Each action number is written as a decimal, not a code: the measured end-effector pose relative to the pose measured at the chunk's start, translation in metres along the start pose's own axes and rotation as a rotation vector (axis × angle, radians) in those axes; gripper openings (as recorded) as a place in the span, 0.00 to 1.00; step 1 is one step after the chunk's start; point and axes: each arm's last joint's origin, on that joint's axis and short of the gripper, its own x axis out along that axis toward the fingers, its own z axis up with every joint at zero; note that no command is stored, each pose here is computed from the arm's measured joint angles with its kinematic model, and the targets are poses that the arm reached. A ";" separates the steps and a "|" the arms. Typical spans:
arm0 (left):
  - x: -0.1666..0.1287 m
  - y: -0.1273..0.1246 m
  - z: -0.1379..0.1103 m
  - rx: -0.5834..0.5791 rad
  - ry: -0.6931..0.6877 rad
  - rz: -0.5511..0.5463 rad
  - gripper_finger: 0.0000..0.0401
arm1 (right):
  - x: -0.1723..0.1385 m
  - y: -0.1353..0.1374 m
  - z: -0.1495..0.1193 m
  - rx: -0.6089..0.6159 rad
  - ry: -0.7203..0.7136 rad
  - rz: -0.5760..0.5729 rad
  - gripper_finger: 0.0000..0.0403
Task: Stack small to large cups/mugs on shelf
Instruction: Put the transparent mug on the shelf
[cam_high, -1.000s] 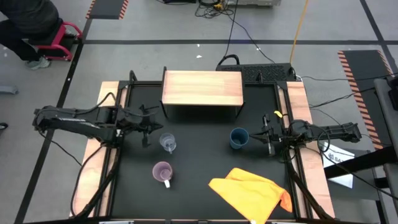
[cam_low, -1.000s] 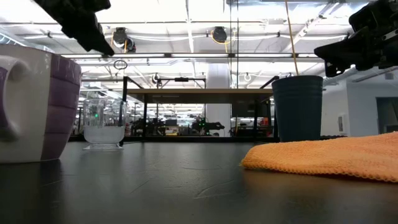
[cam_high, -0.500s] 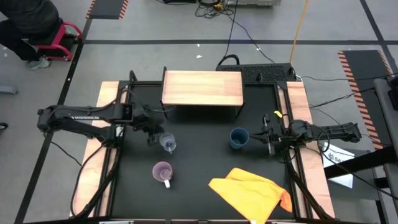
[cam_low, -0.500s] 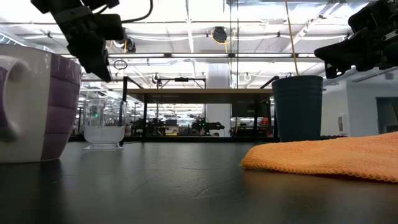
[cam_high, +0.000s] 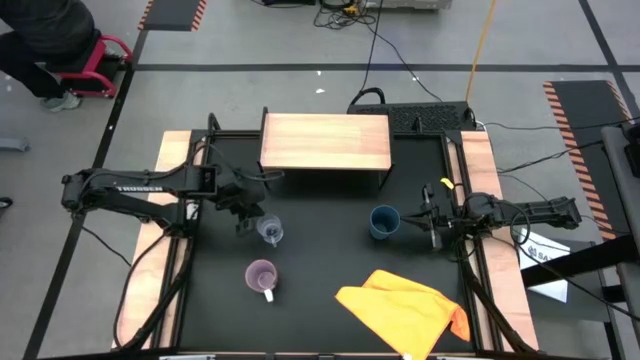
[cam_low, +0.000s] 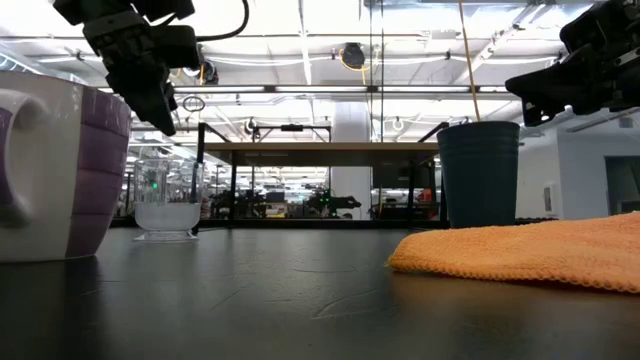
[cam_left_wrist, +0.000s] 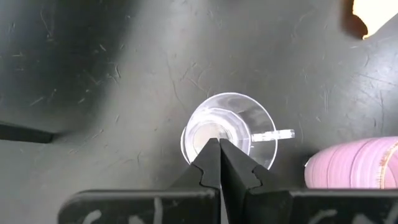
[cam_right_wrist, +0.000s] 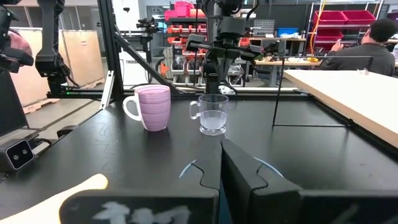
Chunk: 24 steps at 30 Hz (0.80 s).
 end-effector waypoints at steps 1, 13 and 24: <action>0.000 0.000 0.000 0.002 0.000 -0.002 0.00 | 0.000 0.000 0.000 0.000 0.000 0.000 0.00; -0.025 0.000 0.034 0.069 -0.031 0.006 0.00 | 0.000 0.000 0.000 0.011 0.001 0.000 0.00; -0.002 0.004 0.030 0.109 0.198 0.015 0.00 | 0.000 0.000 -0.001 0.026 0.008 0.000 0.00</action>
